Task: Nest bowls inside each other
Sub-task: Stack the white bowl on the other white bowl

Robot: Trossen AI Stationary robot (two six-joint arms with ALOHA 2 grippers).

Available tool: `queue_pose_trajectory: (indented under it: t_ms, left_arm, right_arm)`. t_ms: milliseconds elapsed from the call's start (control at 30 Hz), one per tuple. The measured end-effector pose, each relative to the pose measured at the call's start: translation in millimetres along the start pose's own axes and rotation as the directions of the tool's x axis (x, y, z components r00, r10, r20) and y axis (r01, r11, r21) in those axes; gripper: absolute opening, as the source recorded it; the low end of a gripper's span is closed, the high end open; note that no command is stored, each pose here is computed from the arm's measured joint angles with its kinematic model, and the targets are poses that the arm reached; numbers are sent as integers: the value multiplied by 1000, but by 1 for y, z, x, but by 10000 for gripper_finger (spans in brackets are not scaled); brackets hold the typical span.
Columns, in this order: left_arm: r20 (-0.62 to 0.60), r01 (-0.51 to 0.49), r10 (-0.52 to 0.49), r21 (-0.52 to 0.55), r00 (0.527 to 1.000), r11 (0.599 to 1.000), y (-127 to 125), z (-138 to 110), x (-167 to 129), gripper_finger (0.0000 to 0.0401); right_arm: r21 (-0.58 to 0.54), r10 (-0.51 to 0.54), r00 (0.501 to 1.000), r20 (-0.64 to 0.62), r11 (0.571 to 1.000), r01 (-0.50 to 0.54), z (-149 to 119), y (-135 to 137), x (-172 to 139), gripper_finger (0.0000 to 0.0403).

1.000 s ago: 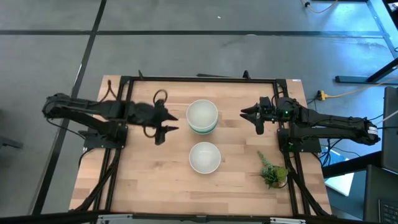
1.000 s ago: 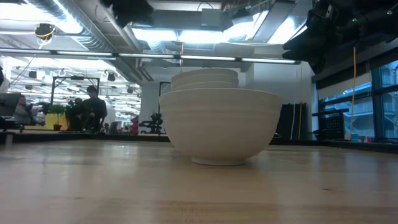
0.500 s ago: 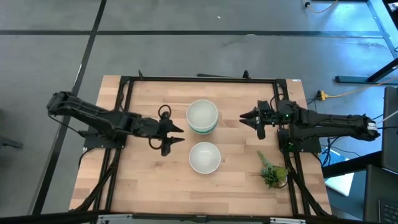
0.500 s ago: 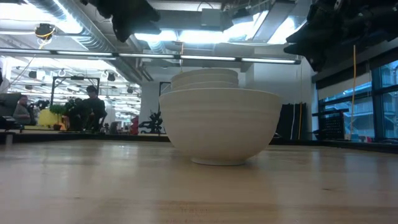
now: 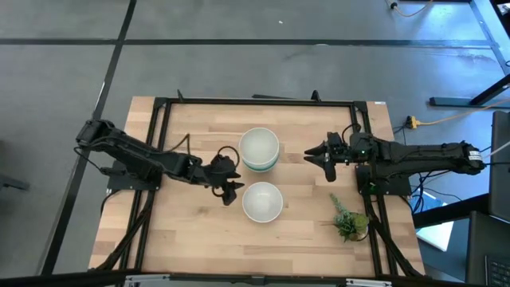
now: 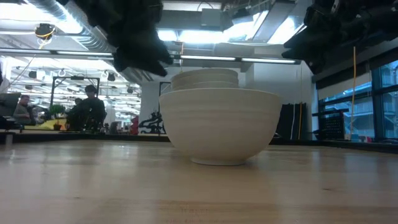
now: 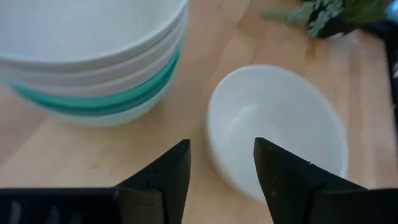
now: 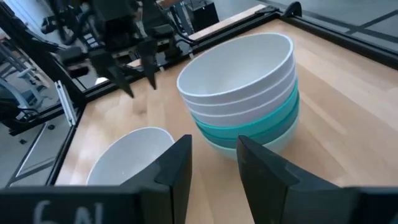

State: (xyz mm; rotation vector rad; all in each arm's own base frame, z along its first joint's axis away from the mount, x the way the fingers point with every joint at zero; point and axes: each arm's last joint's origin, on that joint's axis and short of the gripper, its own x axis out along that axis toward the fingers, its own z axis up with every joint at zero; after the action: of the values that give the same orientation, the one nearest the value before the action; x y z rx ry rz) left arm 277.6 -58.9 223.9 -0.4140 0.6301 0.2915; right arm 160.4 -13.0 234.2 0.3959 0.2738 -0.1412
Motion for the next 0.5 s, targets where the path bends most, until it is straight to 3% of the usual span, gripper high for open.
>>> queue_pose_trajectory:
  t_ms: [233,500]
  left_arm:
    - [-33,-23,23,-23,999,999,-22,15,23,170]
    - [-184,-153,162,63,969,986,-28,11,44,170]
  right_arm:
    - [-1,-8,1000,-20,1000,8,-2,-1,4,129]
    - [-5,-9,1000,-21,1000,9,-2,-1,4,129]
